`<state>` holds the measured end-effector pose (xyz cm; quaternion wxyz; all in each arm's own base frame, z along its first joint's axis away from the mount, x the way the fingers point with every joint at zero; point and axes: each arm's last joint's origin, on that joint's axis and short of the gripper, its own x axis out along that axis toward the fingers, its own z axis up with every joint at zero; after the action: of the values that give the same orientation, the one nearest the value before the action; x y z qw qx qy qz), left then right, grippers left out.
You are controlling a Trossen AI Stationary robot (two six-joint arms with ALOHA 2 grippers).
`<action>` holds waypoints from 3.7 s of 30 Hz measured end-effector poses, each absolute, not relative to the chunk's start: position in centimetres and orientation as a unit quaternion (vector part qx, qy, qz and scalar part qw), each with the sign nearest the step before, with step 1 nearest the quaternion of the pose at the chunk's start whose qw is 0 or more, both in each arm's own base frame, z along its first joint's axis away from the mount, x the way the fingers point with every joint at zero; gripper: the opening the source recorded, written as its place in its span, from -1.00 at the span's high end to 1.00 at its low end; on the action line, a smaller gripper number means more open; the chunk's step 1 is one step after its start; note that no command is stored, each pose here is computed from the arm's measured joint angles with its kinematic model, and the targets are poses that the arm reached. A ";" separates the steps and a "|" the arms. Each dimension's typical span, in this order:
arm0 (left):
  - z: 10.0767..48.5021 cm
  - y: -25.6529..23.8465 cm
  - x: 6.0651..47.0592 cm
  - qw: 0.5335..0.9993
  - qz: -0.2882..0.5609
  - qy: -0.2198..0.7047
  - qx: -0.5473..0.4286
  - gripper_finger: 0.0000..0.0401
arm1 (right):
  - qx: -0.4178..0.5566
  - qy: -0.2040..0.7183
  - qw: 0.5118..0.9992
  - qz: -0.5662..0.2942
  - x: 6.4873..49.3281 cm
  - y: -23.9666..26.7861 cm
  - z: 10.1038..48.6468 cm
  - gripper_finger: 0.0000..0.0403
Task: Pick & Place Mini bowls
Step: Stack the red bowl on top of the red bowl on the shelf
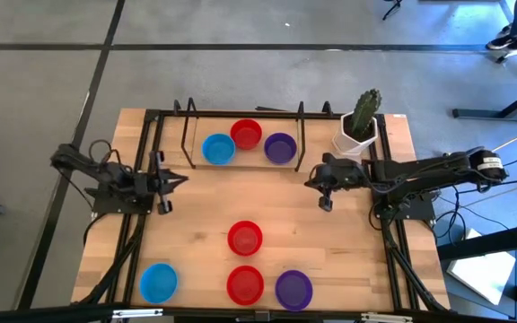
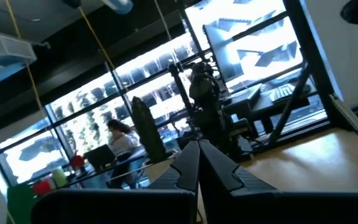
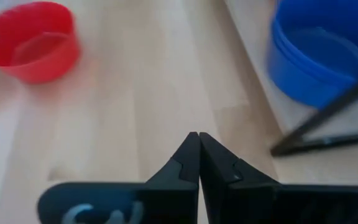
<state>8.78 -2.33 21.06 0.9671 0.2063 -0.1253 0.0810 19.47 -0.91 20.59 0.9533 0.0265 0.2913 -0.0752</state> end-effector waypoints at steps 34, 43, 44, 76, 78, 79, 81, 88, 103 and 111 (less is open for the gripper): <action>17.5 -1.8 9.5 0.984 -0.010 -0.048 0.172 0.97 | -0.036 0.107 0.993 0.038 21.0 1.9 23.9 0.97; 17.5 -1.9 9.5 0.984 -0.014 -0.049 0.173 0.95 | -0.019 0.197 0.980 -0.027 25.2 2.9 24.9 0.52; 17.5 -1.9 9.5 0.984 -0.014 -0.049 0.173 0.96 | -0.019 0.211 0.977 -0.015 26.1 3.3 25.1 0.45; 17.4 -1.8 9.5 0.984 -0.012 -0.048 0.174 0.98 | -0.267 0.362 0.874 0.184 37.3 13.0 18.5 -0.04; 17.4 -1.8 9.5 0.984 -0.011 -0.048 0.174 0.98 | -0.266 0.358 0.876 0.184 37.4 13.1 18.5 -0.02; 17.4 -1.8 9.5 0.984 -0.011 -0.047 0.174 0.97 | -0.266 0.357 0.876 0.185 37.5 13.1 18.4 0.00; 17.4 -1.8 9.5 0.984 -0.011 -0.048 0.174 0.97 | -0.268 0.357 0.875 0.186 37.7 13.2 17.9 0.04; 17.4 -1.8 9.5 0.984 -0.011 -0.047 0.174 0.98 | -0.291 0.379 0.856 0.197 38.2 13.4 15.2 0.22; 17.4 -1.8 9.5 0.984 -0.011 -0.047 0.173 0.98 | -0.319 0.402 0.847 0.135 38.8 13.2 16.5 0.92; 17.4 -1.8 9.5 0.984 -0.011 -0.047 0.173 0.96 | -0.328 0.386 0.853 0.124 37.6 12.7 22.3 0.97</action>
<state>9.47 -1.84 17.44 0.9837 0.1732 -0.0470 -0.0108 37.56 12.71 22.33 0.8531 -0.3283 0.3860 0.1244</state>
